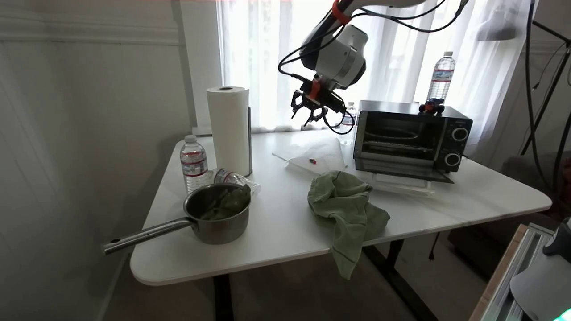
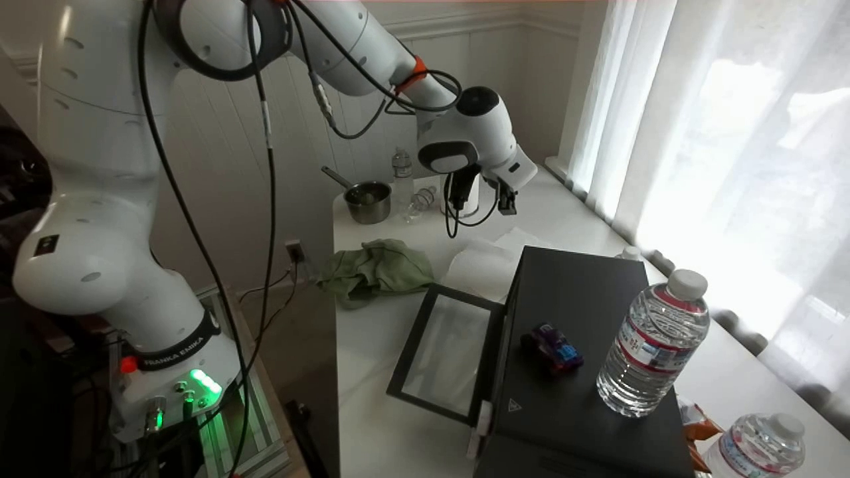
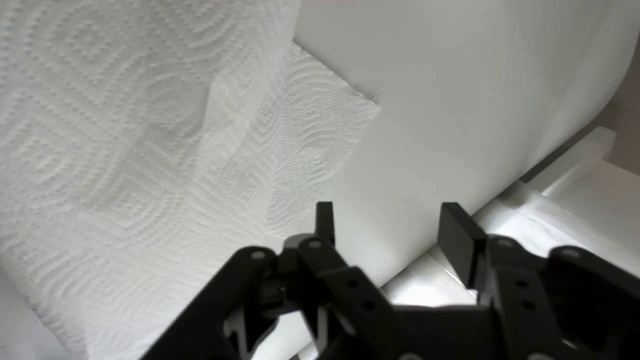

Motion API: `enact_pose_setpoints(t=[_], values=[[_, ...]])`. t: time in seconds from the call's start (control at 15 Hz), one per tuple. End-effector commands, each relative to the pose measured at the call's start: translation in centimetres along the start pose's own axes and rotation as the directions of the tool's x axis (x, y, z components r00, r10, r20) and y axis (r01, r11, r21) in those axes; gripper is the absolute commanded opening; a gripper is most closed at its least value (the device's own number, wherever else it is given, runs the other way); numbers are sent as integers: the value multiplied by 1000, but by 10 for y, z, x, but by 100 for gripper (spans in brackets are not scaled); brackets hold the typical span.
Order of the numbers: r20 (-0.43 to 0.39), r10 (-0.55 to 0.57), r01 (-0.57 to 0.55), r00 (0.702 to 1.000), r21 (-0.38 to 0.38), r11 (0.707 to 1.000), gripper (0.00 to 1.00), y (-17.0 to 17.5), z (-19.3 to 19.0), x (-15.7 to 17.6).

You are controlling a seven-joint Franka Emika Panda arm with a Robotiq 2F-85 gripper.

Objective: Use the paper towel to wipe the toaster oven door

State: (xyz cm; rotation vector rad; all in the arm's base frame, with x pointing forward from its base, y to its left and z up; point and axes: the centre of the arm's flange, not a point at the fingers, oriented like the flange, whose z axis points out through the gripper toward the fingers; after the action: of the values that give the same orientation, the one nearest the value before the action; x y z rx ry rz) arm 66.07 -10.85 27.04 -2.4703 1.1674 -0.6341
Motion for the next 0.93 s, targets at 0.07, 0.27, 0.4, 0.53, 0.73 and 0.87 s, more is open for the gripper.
enact_pose_setpoints(t=[0.07, 0.27, 0.4, 0.53, 0.73, 0.87], values=[[39, -23, 26, 999, -73, 997, 96, -1, -55, -5], [96, -84, 96, 992, -130, 987, 100, 18, -88, -8], [146, -116, 137, 982, -144, 980, 100, 29, -106, -11], [211, -160, 190, 964, -133, 973, 100, 37, -122, -18], [196, -144, 170, 970, -122, 978, 100, 29, -106, -7], [195, -143, 169, 970, -122, 978, 100, 29, -105, -7]])
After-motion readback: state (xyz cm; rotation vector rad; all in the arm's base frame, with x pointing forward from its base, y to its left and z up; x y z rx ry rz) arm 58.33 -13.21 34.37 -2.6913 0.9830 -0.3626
